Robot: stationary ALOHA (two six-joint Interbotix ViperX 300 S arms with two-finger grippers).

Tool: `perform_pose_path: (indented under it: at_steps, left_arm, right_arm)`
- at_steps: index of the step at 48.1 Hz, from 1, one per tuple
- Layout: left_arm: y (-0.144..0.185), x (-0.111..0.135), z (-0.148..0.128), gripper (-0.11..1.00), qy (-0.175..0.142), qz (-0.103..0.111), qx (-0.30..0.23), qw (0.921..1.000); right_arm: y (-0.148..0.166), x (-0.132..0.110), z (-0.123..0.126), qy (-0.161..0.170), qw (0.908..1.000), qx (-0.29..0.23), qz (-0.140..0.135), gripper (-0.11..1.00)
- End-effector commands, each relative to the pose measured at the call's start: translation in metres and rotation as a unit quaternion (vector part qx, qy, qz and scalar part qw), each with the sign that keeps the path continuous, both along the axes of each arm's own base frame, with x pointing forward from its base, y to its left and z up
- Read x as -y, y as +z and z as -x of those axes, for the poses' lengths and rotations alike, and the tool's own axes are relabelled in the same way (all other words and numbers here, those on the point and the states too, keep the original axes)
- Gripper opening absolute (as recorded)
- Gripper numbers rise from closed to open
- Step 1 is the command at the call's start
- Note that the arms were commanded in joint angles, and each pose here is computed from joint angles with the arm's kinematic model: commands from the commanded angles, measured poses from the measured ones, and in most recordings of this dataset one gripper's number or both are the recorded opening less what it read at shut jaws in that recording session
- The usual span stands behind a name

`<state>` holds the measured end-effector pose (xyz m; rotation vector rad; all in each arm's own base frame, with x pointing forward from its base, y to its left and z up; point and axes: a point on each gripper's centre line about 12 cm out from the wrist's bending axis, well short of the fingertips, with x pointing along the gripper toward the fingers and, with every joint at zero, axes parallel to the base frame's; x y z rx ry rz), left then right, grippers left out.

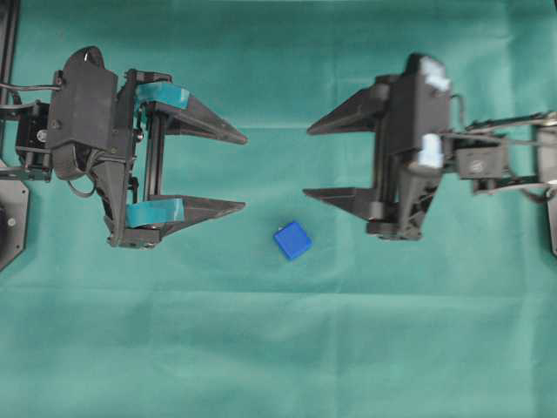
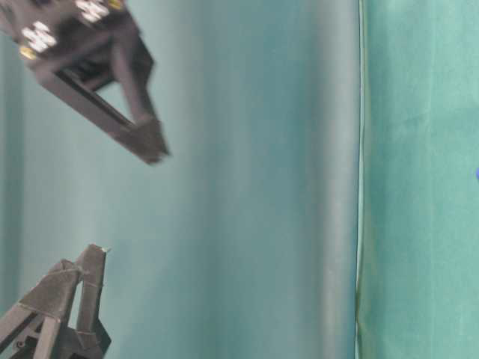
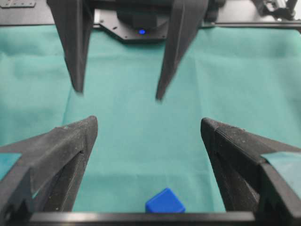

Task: Handover the blue block to the right arm after grasping it with the left arm, then place it in the designated position.
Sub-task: 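Raise the open right gripper away from the cube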

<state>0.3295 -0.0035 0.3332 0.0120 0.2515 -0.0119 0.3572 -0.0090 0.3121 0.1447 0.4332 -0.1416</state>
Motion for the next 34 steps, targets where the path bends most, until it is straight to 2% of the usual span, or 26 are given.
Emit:
perform_pose_path:
  at_steps: [1,16,34]
  left_arm:
    - [0.012,-0.001,-0.001,1.00,0.002,0.000,0.016,0.9999]
    - [0.013,-0.001,-0.001,1.00,0.002,0.000,0.018,0.9998]
    - [0.014,-0.002,-0.002,1.00,0.003,0.000,0.019,0.9998]
  right_arm:
    - [0.021,0.002,0.009,-0.001,0.9996,0.027,0.007,0.87]
    - [0.036,0.002,0.030,0.002,0.9983,0.057,0.015,0.87]
    - [0.036,0.002,0.032,0.004,0.9982,0.059,0.016,0.86]
